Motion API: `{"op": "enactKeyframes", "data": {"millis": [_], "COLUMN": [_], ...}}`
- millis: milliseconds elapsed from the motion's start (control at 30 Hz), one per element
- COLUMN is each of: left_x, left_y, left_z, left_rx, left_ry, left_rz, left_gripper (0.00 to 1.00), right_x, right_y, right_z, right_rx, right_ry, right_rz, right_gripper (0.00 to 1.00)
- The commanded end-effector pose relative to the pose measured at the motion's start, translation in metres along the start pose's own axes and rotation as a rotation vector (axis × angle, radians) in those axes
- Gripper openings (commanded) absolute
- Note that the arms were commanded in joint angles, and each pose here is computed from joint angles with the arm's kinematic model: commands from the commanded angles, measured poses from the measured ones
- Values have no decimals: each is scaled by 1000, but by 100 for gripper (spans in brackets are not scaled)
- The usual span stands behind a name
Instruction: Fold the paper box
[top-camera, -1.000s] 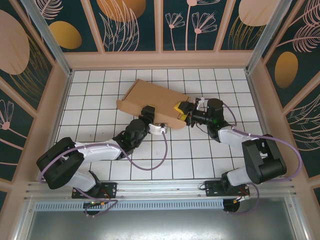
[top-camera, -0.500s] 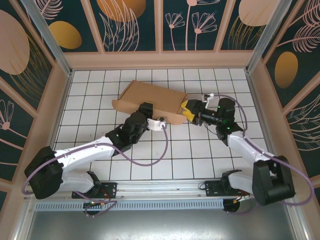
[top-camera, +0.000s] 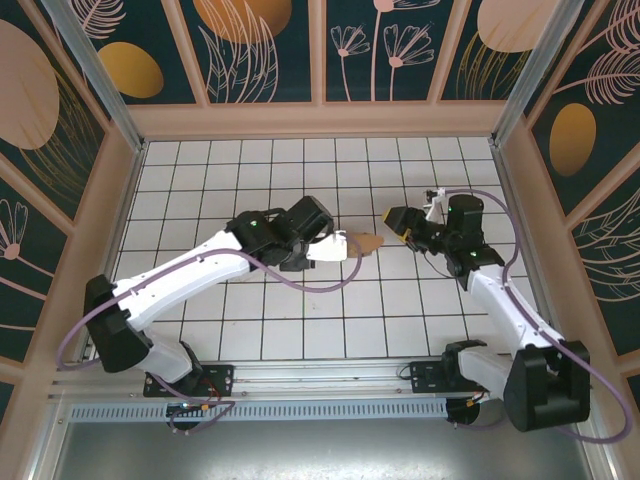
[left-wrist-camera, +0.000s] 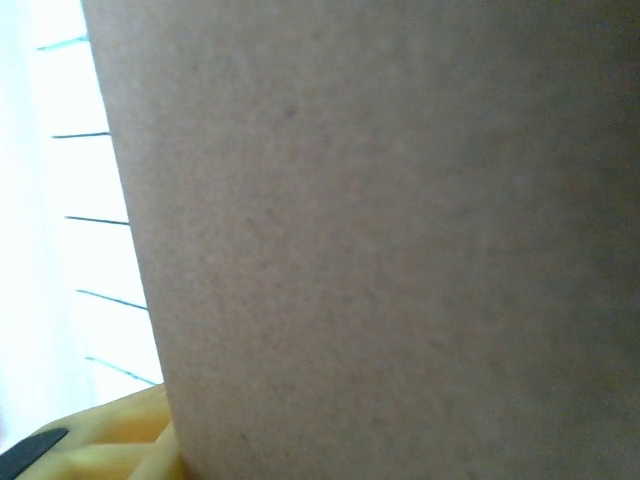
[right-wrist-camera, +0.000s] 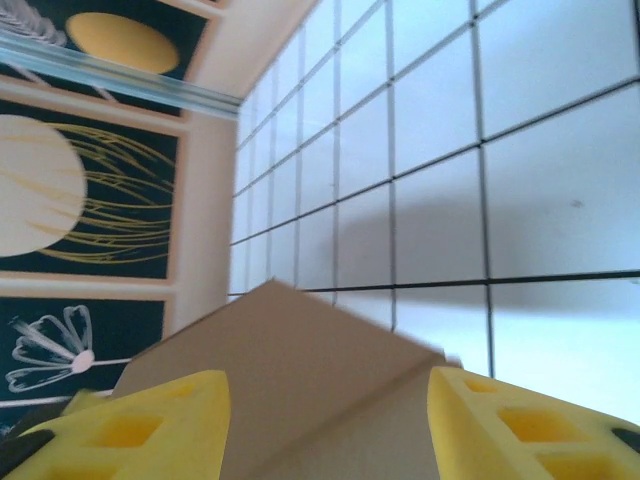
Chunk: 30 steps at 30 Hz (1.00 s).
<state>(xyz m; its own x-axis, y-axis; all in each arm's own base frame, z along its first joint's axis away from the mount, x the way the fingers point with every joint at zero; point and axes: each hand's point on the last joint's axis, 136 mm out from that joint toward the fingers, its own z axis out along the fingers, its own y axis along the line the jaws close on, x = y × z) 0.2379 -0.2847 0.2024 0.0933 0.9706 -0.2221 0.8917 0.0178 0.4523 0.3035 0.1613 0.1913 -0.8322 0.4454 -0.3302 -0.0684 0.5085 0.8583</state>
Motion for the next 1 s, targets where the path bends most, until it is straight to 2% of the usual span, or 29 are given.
{"op": "enactKeyframes", "data": {"millis": [0,167,333,367,533,667,900,967], "left_x": [8,0,-11,-13,-21,-19,-6,-3], "left_y": [-38,-52,-50,-51,-40,-35,-42,-42], "left_z": [-3,15,30,42,58,70,97,96], "left_rx": [195,278,280,288,271,240,148,118], "left_ry": [74,85,76,86,61,49,17,-5], "left_rz": [-50,-49,-38,-34,-65,-93,-130,-144], "left_gripper": [48,55,59,60,65,68,64,63], "right_x": [0,30,45,47,46,29,-10,-15], "right_y": [-18,-32,-45,-47,-51,-45,-26,-16], "right_z": [11,42,52,53,55,46,6,-2], "right_rx": [55,67,59,60,67,110,215,210], "right_ry": [14,137,168,174,176,112,-81,-108], "right_rz": [-8,-1,38,43,42,-5,-131,-162], "right_gripper": [54,54,53,53,53,54,47,46]}}
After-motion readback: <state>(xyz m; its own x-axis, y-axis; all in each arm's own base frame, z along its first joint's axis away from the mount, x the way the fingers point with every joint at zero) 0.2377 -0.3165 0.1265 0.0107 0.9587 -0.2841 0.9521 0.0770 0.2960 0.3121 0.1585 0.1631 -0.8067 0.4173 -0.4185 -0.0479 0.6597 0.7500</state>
